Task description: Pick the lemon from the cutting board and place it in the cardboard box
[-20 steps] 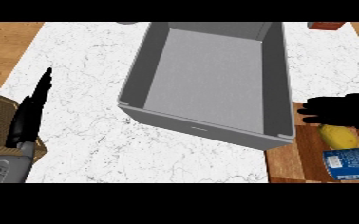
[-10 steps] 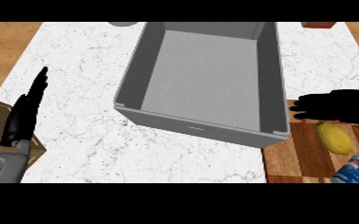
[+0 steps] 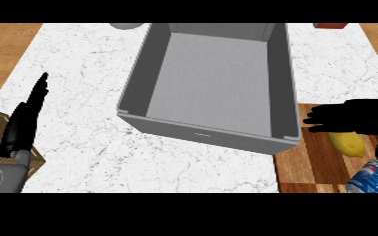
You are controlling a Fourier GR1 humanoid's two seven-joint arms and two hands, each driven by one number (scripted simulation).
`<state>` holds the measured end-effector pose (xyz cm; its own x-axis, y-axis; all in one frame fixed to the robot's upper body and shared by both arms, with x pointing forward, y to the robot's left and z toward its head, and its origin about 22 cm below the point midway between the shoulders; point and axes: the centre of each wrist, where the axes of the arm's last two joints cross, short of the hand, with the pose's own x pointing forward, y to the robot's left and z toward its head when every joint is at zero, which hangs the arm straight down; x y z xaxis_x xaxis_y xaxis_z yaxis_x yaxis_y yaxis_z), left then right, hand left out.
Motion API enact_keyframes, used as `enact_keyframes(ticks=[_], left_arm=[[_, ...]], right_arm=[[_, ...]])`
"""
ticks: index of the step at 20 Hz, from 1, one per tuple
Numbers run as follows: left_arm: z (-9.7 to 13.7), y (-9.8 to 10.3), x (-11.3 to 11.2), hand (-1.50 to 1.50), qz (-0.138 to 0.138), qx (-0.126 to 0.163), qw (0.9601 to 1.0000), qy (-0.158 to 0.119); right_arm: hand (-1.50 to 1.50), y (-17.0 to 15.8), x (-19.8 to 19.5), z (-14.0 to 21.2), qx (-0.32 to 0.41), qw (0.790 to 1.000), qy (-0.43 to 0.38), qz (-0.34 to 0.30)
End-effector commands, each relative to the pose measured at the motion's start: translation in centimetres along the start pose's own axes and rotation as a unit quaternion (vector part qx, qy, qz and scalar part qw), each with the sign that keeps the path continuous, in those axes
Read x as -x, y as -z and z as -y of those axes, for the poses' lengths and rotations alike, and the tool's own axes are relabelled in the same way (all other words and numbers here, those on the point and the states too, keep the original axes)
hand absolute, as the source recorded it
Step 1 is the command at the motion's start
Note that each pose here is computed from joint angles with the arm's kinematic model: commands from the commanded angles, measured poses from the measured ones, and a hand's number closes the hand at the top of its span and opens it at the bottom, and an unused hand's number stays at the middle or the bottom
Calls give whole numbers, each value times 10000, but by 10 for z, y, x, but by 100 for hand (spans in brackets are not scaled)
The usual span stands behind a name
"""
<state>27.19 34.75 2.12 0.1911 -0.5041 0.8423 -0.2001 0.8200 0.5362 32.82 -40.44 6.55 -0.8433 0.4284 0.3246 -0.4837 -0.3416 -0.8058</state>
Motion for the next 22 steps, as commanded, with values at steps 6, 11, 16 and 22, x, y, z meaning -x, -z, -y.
enact_keyframes(ticks=[6,11,16,22], left_arm=[[-3,6,-10,0,-41,-161,9999,-18],[-15,-6,11,0,-102,-42,9999,36],[-16,5,3,0,-74,-166,9998,57],[-13,-7,4,0,-79,-18,9999,71]], right_arm=[[-150,-11,-2,11,-434,9934,-6,1062],[-150,-4,11,-16,-505,9971,22,571],[150,36,10,-31,-327,9980,58,544],[150,33,11,-28,686,9944,-531,612]])
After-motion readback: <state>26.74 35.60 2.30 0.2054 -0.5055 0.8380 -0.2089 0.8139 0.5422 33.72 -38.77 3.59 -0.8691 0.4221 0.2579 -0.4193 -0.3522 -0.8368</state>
